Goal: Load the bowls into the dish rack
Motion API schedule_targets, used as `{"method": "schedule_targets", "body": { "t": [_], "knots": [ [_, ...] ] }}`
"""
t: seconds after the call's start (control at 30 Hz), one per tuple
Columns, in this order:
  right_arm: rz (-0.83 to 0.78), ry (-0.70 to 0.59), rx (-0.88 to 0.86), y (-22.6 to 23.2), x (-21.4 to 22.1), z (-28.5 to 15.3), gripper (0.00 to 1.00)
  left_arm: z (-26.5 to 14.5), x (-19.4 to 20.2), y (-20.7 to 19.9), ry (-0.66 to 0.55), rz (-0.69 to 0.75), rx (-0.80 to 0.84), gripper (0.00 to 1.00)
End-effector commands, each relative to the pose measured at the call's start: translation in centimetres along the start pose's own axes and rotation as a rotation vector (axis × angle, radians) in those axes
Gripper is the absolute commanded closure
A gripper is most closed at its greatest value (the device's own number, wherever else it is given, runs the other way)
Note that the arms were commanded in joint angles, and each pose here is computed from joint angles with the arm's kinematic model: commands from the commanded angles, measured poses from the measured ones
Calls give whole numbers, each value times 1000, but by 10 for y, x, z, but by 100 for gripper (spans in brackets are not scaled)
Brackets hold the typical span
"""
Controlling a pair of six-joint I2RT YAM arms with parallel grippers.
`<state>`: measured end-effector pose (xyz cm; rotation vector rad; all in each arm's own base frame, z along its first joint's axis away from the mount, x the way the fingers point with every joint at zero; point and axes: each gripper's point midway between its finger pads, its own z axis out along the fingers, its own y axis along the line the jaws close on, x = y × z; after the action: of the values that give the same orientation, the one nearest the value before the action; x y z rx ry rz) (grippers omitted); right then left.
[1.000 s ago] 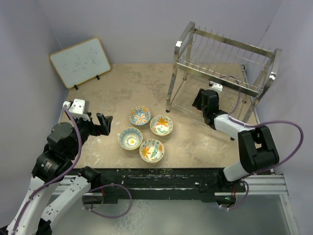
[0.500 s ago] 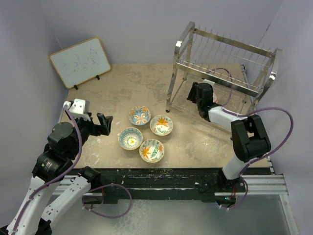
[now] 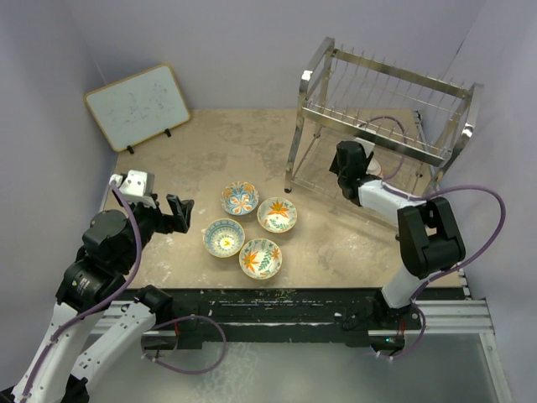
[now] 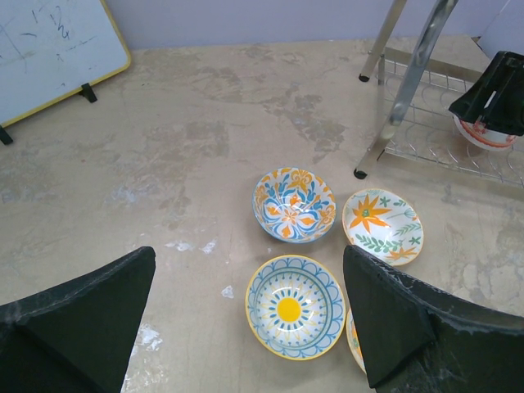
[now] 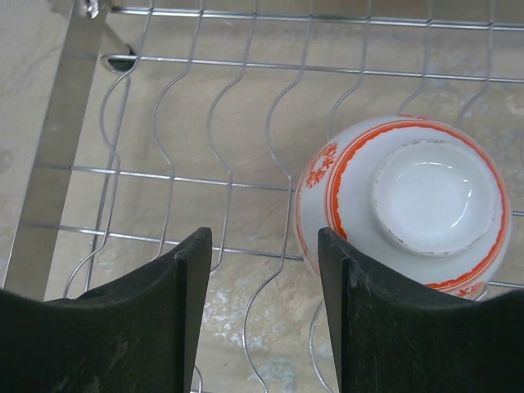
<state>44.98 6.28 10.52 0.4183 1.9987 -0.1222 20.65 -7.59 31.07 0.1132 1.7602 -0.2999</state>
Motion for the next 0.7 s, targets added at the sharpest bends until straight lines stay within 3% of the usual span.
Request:
{"method": "schedule_targets", "body": {
  "t": [0.0,0.27,0.5,0.67],
  "knots": [
    [36,-94,90,-12,-47,0,42,-1,-10,0,-55,-31,-3,1],
    [3,-94,205,-33,-56,15,42,-6,-7,6,-68,-33,-22,1],
    [-19,-126,139,-26,-68,5,42,-6,-8,6,-76,-37,-21,1],
    [-39,-68,160,-29,-57,6,42,-7,-8,6,-81,-40,-19,1]
  ]
}}
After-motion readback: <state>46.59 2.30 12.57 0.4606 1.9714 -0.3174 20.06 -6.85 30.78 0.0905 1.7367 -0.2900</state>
